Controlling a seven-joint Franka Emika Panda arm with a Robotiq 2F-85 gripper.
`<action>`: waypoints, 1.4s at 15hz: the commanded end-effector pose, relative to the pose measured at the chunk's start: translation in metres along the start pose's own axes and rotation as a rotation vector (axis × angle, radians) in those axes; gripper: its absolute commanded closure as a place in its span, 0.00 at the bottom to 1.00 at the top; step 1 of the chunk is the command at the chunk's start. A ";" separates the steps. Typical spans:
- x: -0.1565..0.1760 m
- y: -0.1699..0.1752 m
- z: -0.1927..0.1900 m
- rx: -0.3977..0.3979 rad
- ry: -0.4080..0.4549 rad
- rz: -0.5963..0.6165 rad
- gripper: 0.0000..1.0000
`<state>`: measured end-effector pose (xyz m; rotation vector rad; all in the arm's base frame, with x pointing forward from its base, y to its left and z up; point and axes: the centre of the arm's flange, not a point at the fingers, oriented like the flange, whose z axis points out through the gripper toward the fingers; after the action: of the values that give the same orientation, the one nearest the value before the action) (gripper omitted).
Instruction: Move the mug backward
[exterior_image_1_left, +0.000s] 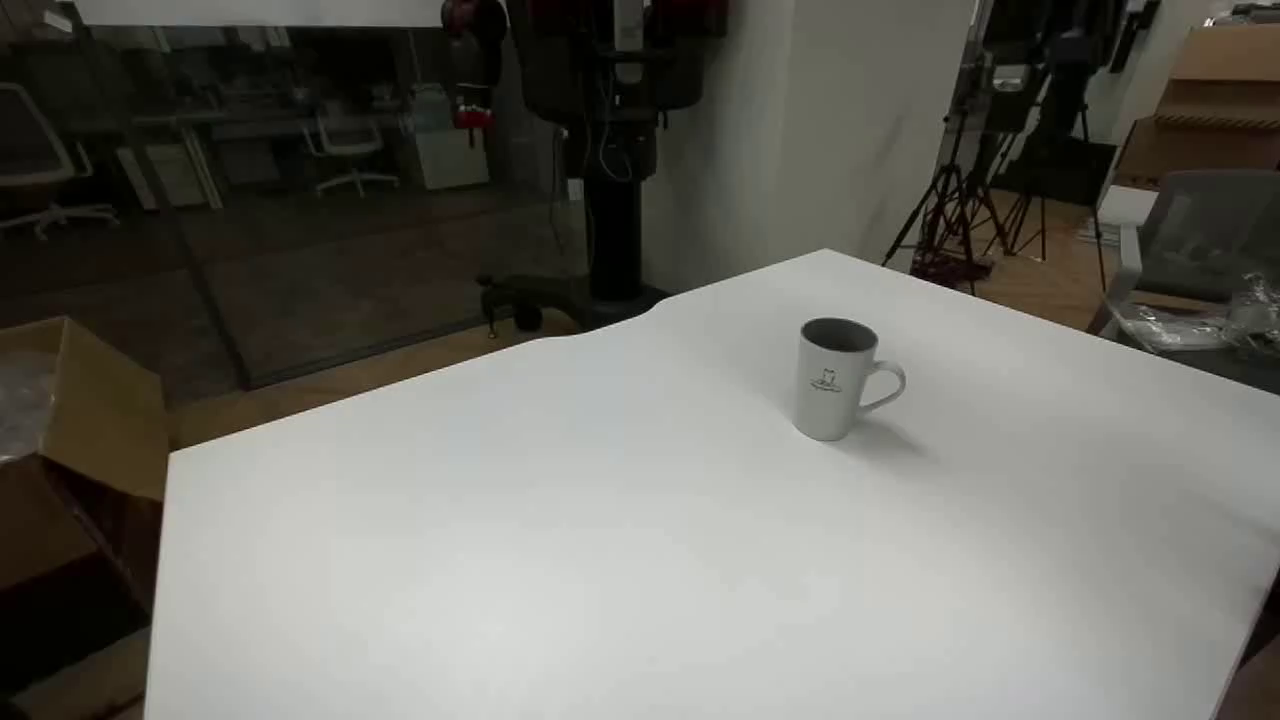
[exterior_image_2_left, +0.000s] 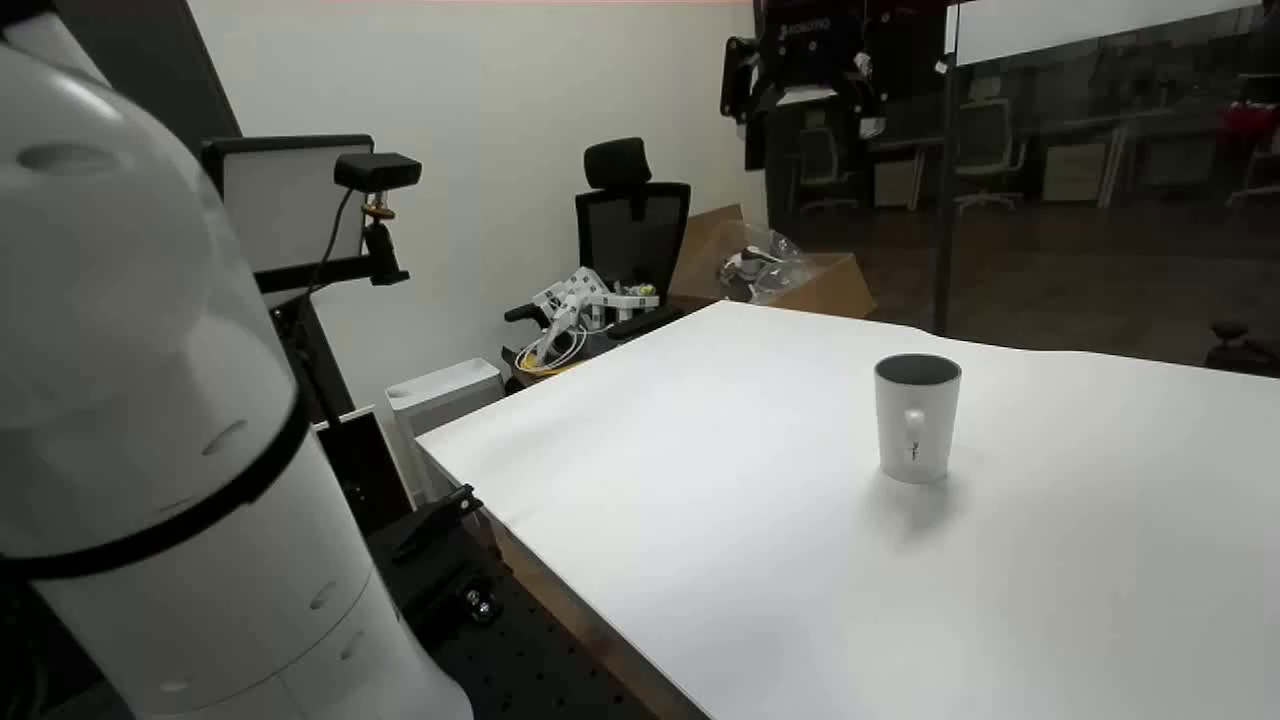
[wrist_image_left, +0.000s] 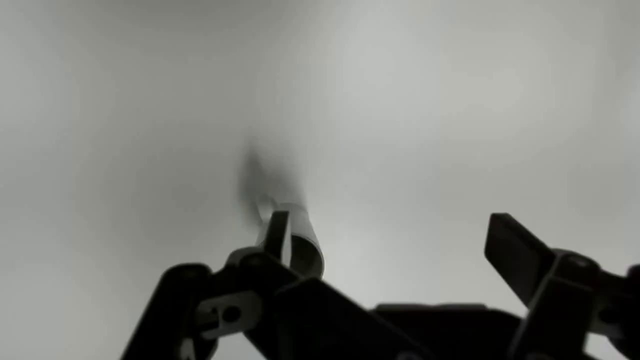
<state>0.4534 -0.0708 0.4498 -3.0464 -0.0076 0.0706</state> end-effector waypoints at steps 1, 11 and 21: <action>0.000 0.000 0.000 0.000 0.001 0.000 0.00; 0.001 0.000 -0.001 -0.001 0.005 0.000 0.00; 0.057 0.029 0.017 -0.104 0.136 0.084 0.00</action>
<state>0.4762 -0.0856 0.4444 -3.0983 0.0428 -0.1318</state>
